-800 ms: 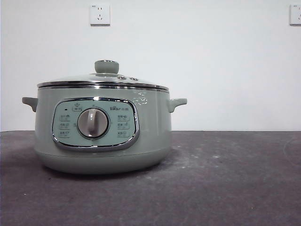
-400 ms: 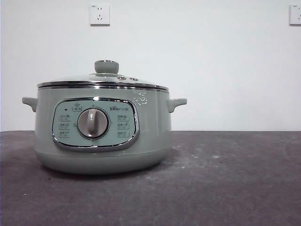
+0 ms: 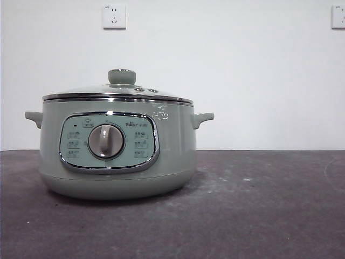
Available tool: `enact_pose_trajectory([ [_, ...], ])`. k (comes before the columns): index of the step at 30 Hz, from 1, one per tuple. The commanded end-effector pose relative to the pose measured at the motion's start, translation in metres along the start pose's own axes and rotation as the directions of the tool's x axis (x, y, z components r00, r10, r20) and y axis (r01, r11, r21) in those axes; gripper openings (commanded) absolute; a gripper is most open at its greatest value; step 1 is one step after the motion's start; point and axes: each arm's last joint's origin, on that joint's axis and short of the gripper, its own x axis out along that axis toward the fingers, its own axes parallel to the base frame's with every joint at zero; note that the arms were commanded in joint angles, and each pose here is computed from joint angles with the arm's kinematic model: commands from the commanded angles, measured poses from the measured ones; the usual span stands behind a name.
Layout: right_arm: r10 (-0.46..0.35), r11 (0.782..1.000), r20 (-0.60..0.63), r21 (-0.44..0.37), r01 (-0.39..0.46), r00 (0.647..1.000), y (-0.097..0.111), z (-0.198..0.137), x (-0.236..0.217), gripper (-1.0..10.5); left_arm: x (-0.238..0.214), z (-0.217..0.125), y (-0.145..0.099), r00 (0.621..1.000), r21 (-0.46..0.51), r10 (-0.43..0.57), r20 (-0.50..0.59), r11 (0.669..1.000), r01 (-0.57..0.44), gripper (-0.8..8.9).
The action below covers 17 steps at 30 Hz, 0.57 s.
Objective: Pick up the pumpkin,open the lid,put the pumpkin in the pot,close the lid
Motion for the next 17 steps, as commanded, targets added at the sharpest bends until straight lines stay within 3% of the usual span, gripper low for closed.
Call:
enact_pose_trajectory([
  [1,0.004,1.000,-0.001,0.008,-0.004,1.000,0.001,-0.003,-0.004,0.0,0.001,-0.010,-0.001,1.000,-0.023,0.001,-0.010,1.000,-0.001,-0.04],
  [17,0.004,1.000,0.004,0.007,-0.004,1.000,0.001,-0.004,-0.005,0.0,0.000,-0.036,-0.003,0.998,-0.047,-0.006,-0.062,0.999,0.003,-0.04],
])
